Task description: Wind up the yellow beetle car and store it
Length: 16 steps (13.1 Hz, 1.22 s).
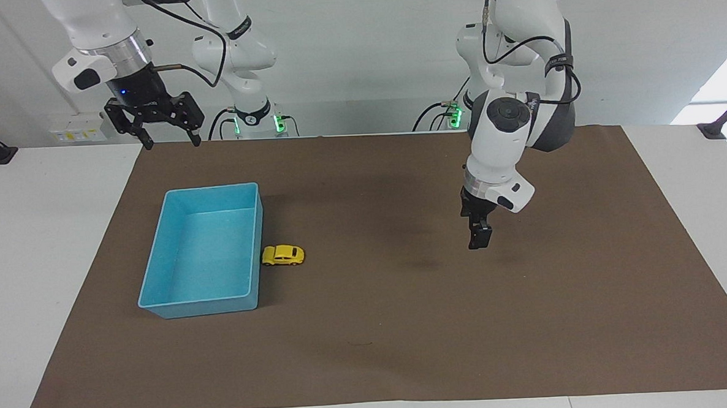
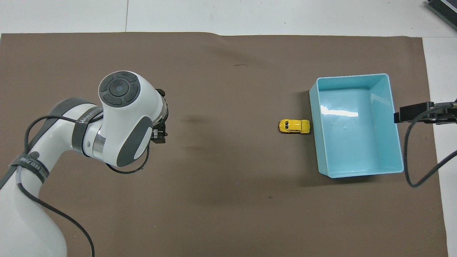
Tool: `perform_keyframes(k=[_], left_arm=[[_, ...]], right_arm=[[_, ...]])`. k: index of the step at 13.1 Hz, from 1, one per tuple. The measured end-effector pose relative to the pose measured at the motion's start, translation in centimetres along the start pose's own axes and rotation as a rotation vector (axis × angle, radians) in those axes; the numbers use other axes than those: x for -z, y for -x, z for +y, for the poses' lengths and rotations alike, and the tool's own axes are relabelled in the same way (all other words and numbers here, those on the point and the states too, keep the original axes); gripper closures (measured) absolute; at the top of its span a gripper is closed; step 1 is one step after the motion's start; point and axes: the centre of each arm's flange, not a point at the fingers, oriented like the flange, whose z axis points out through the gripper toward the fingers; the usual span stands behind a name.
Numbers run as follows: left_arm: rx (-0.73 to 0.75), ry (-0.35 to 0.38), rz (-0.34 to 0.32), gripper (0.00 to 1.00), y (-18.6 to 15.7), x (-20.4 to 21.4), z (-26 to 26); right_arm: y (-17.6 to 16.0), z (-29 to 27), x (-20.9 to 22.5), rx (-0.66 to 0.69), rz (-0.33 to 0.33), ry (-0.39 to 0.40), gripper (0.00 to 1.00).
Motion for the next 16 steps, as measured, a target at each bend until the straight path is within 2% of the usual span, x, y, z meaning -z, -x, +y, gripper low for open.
perform_keyframes(k=[5, 9, 14, 16], left_arm=[[-0.184, 0.033, -0.004, 0.0, -0.5, 2.5, 0.0], [-0.359, 0.021, 0.006, 0.0, -2.6, 5.0, -0.4], [-0.585, 0.015, 0.012, 0.0, -4.7, 6.2, -0.5], [-0.682, 0.004, 0.013, 0.0, -5.6, 6.3, -0.7]], right_arm=[[0.0, 0.0, 0.0, 0.0, 0.0, 0.0, 0.0], [0.1, 0.0, 0.0, 0.0, -0.003, 0.0, 0.0], [0.5, -0.3, 0.2, 0.008, -0.018, 0.001, 0.0], [0.5, -0.5, 0.2, 0.055, -0.018, 0.0, 0.0]])
